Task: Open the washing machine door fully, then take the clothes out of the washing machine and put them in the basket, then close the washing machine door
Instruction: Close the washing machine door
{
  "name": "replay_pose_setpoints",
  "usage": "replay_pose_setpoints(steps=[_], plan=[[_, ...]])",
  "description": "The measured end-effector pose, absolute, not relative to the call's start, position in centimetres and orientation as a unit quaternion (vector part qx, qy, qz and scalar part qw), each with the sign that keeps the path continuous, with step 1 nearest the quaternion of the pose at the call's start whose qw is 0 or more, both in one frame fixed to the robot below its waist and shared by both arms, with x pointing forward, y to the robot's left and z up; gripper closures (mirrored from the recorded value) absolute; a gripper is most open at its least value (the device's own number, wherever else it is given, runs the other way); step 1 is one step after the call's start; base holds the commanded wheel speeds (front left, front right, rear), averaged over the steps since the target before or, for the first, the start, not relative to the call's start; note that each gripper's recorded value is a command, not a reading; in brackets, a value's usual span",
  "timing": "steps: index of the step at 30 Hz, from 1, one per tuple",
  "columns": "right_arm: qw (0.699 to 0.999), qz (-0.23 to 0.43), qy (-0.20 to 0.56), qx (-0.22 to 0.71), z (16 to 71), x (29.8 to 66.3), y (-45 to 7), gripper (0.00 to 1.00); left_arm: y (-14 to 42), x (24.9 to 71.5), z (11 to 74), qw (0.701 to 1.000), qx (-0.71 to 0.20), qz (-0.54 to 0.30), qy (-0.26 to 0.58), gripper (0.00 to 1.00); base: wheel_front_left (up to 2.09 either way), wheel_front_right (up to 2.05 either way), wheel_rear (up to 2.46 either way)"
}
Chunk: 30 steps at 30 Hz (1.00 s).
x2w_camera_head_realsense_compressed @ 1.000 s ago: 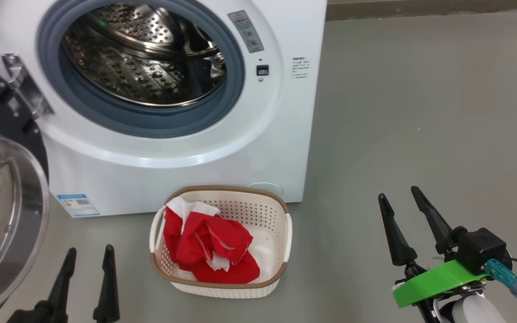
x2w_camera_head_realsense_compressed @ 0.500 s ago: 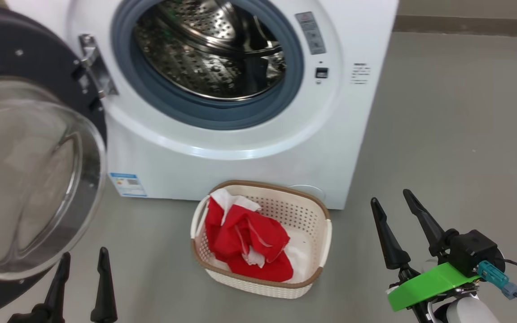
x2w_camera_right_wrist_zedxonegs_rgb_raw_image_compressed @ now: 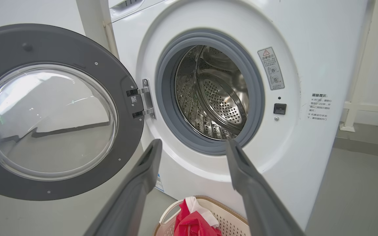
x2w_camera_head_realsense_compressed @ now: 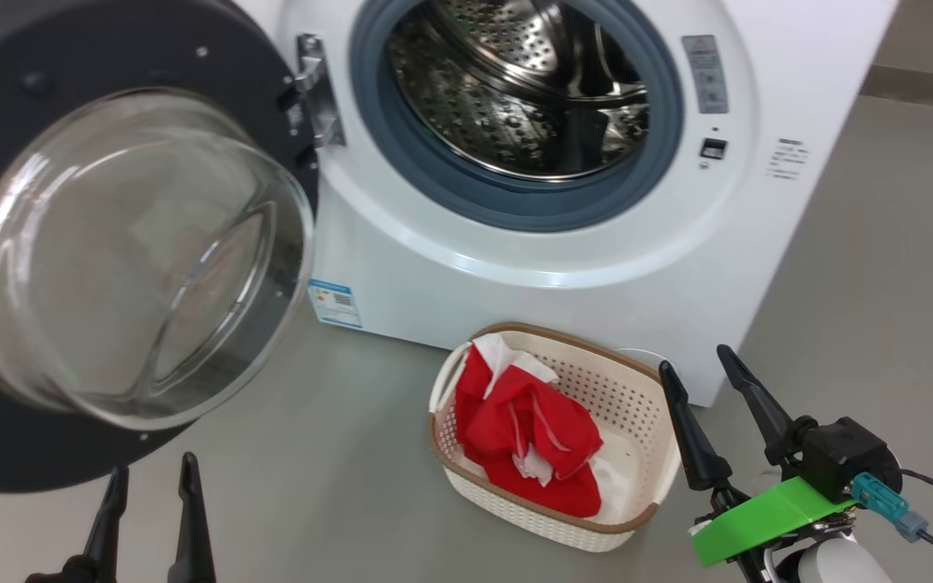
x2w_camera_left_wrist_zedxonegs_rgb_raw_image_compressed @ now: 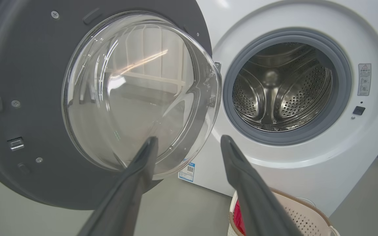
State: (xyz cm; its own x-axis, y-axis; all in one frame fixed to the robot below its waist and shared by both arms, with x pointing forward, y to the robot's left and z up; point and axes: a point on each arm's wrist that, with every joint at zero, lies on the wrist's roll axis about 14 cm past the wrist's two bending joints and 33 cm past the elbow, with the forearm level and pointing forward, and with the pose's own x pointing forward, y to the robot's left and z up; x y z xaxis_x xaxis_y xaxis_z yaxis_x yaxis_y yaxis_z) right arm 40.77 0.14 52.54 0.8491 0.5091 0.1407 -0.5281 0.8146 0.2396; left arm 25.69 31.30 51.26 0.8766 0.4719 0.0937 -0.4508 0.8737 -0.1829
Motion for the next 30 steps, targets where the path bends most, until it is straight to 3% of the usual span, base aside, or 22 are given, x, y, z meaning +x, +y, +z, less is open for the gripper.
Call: replay_pose_setpoints(steps=[10, 22, 23, 24, 30], plan=[[0.935, 0.326, -0.037, 0.137, 53.3, 39.9, 4.0, 0.00, 33.6, 22.0, 51.6, 0.949, -0.076, 0.296, -0.081, 0.00, 0.00, 0.00, 0.00], [0.934, 0.329, -0.037, 0.135, 53.4, 39.8, 4.2, 0.00, 33.9, 21.3, 51.7, 0.945, -0.074, 0.308, -0.082, 0.00, 0.00, 0.00, 0.00], [0.934, 0.328, -0.036, 0.135, 53.3, 39.8, 4.2, 0.00, 33.9, 21.4, 51.6, 0.945, -0.072, 0.309, -0.081, 0.61, 0.00, 0.00, 0.00], [0.935, 0.327, -0.036, 0.135, 53.3, 39.8, 4.1, 0.00, 34.0, 21.4, 51.6, 0.945, -0.069, 0.311, -0.080, 1.00, 0.00, 0.00, 0.00], [0.936, 0.323, -0.032, 0.136, 52.9, 40.0, 3.9, 0.00, 35.1, 21.5, 54.2, 0.936, -0.041, 0.330, -0.112, 1.00, 0.00, 0.00, 0.00]])
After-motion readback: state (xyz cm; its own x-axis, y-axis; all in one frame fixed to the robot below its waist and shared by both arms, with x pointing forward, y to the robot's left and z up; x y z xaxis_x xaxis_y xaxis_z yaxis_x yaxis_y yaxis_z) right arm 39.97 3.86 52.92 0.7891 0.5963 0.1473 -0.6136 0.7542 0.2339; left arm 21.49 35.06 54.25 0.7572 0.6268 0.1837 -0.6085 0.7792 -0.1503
